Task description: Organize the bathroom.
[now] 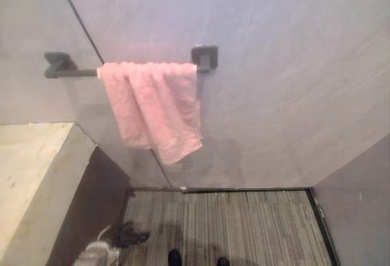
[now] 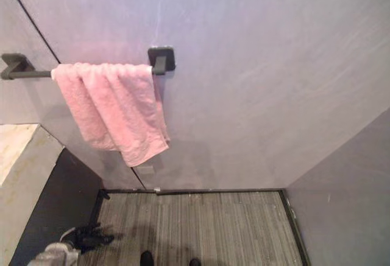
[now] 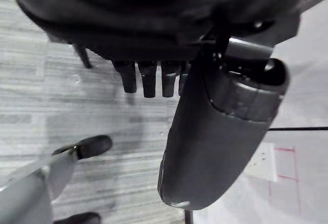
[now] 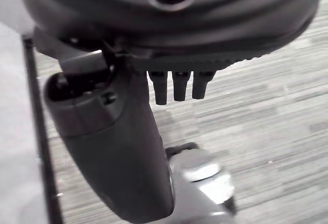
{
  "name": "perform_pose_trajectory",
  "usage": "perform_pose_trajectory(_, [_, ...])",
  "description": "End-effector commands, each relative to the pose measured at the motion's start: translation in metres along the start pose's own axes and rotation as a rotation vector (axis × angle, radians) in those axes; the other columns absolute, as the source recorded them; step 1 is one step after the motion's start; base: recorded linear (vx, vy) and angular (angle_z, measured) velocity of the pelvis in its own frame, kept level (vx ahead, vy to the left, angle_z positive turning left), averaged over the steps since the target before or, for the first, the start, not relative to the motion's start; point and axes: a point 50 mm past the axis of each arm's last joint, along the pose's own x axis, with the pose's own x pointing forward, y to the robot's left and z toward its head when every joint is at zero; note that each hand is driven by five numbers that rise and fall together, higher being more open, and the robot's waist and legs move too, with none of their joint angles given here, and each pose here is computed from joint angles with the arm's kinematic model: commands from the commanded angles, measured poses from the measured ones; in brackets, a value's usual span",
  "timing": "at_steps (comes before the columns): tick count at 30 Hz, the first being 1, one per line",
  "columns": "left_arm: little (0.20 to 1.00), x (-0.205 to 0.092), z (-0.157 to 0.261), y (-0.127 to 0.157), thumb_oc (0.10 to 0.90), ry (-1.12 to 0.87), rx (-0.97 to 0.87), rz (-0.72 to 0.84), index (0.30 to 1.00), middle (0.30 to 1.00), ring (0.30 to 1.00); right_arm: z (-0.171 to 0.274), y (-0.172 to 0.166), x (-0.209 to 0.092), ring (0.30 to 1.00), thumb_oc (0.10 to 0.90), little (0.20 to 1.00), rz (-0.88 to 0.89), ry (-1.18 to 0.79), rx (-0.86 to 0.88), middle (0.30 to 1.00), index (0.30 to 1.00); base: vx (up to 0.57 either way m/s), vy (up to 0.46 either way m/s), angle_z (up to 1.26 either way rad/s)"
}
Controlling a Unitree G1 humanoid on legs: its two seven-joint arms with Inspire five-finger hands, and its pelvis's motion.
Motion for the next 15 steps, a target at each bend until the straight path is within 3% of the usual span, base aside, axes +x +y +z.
perform_pose_trajectory(1, [0.900,-0.006,0.017,0.032,0.800,-0.053,0.100,0.108,0.900,0.900,0.900,-0.019,-0.007,0.001,0.900,0.800,0.900,-0.032,0.050,0.041,0.900,0.900,0.01,-0.015,-0.16])
perform_pose_trajectory(9, [0.900,-0.022,0.086,0.050,0.800,-0.279,0.275,0.102,0.900,0.900,0.900,-0.006,-0.031,-0.002,0.900,0.800,0.900,-0.163,-0.005,0.125,0.900,0.900,0.00,-0.011,-0.06])
perform_pose_trajectory(12, [0.900,-0.050,0.129,0.071,0.800,-0.424,0.293,0.158,0.900,0.900,0.900,0.049,-0.037,-0.015,0.900,0.800,0.900,-0.182,-0.256,0.174,0.900,0.900,0.03,-0.060,0.10])
perform_pose_trajectory(15, [0.900,-0.077,0.155,0.085,0.800,-0.560,0.295,0.261,0.900,0.900,0.900,0.111,-0.025,-0.052,0.900,0.800,0.900,-0.160,-0.590,0.182,0.900,0.900,0.02,-0.095,0.19])
